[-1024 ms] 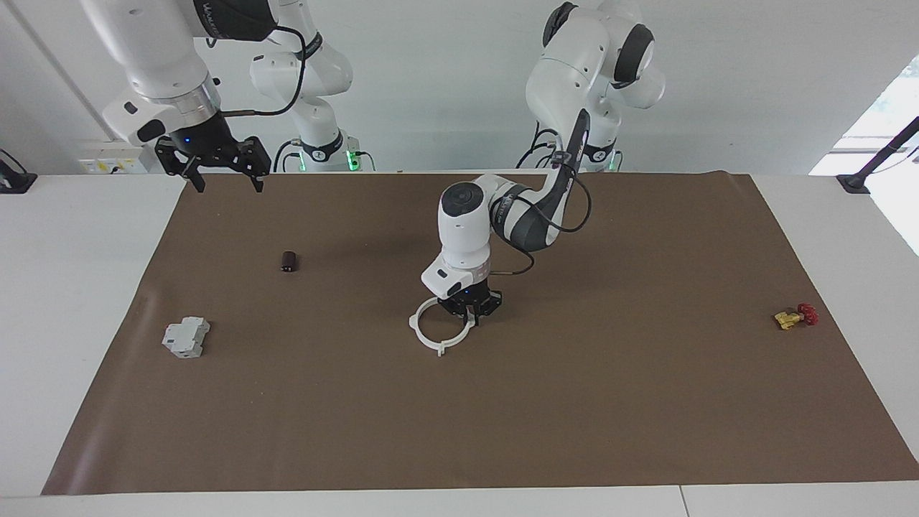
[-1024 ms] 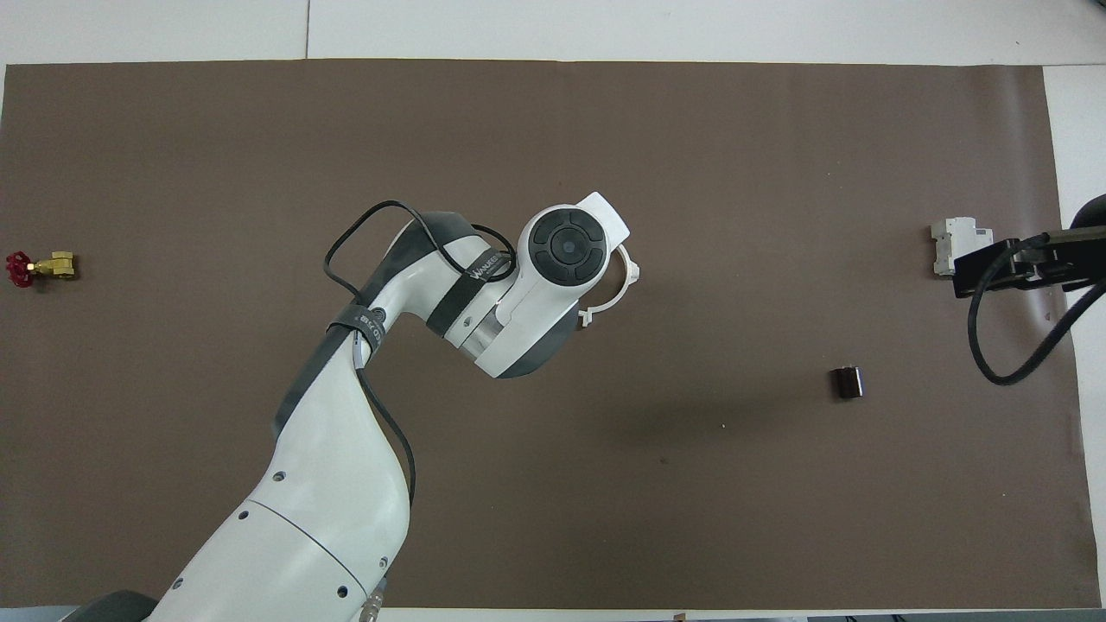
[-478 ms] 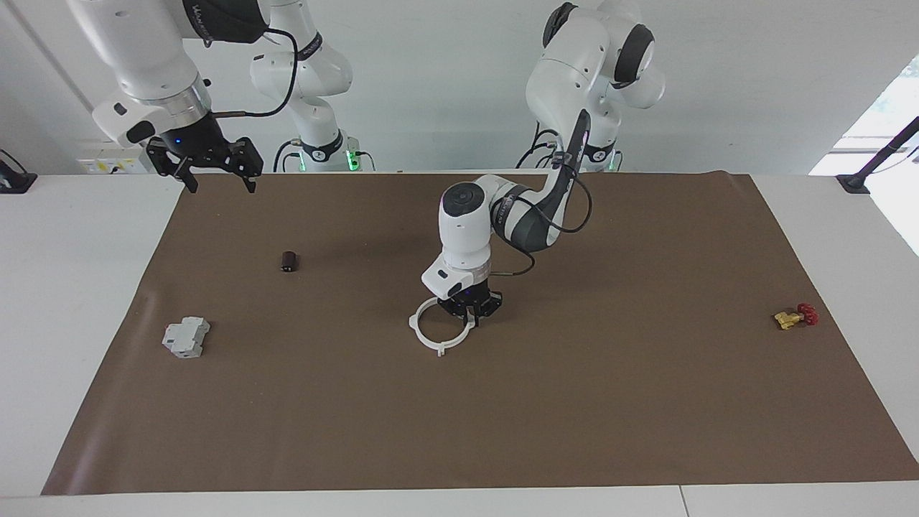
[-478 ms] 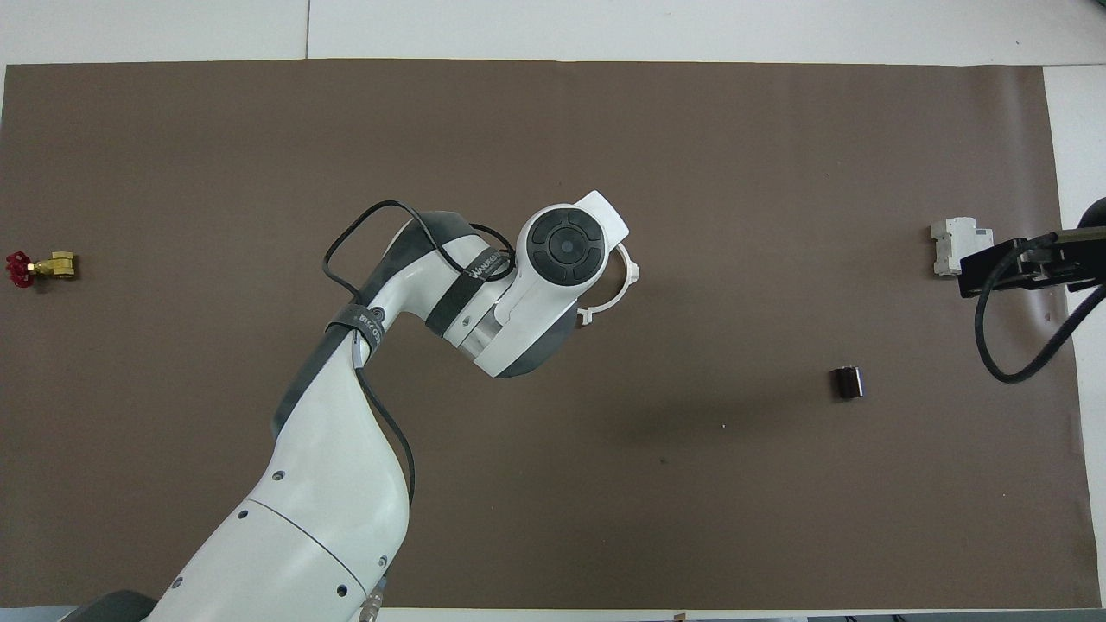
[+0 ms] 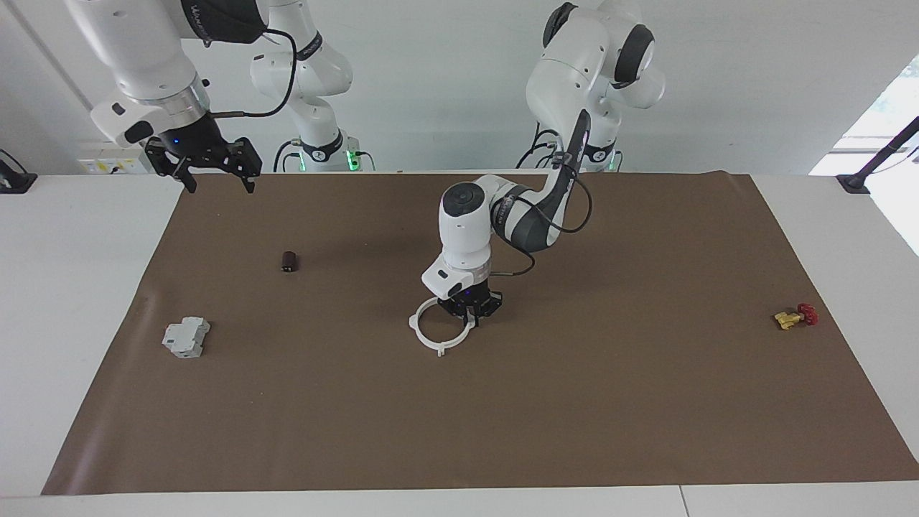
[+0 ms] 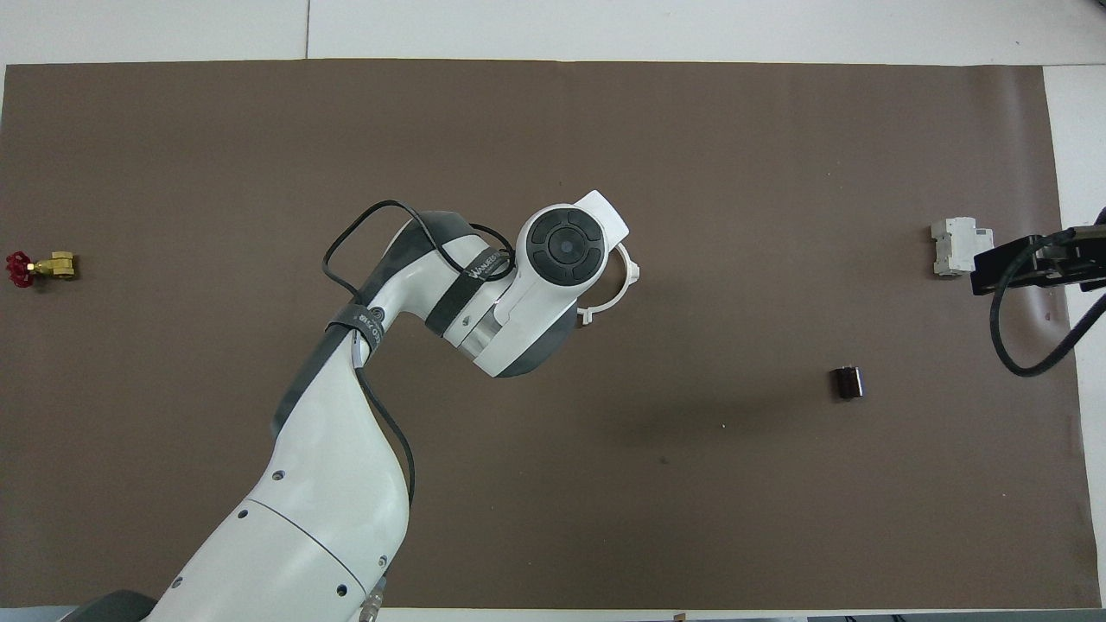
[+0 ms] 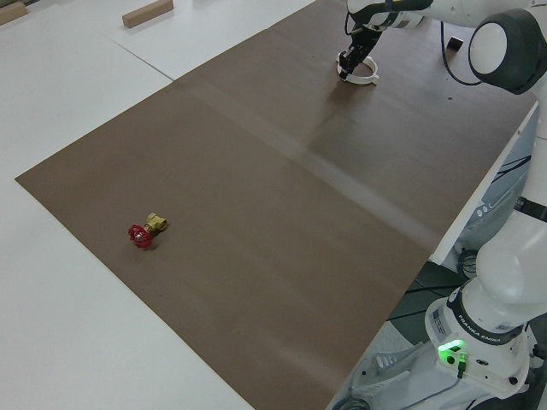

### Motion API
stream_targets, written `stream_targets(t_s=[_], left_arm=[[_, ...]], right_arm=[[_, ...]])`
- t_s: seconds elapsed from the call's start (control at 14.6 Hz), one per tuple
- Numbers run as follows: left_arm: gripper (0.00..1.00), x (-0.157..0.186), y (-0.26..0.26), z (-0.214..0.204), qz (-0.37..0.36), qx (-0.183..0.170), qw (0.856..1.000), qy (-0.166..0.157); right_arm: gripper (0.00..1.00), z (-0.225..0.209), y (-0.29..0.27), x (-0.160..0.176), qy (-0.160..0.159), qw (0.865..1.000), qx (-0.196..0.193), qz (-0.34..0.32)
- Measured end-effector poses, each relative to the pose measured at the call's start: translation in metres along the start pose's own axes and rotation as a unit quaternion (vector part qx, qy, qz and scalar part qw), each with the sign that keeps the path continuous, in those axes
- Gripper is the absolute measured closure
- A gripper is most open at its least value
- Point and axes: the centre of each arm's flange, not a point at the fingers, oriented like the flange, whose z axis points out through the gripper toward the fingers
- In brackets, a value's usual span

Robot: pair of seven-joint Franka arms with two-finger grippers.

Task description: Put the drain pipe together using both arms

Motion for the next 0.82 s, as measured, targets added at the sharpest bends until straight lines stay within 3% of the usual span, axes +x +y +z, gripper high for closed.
stream_targets(t_s=[0.82], left_arm=[[0.8,0.0012,-0.0004,0.0006,-0.001,-0.003,1.0,0.004]], right_arm=[[0.0,-0.0017,0.0008,0.0025,0.012,1.0,0.0,0.001]])
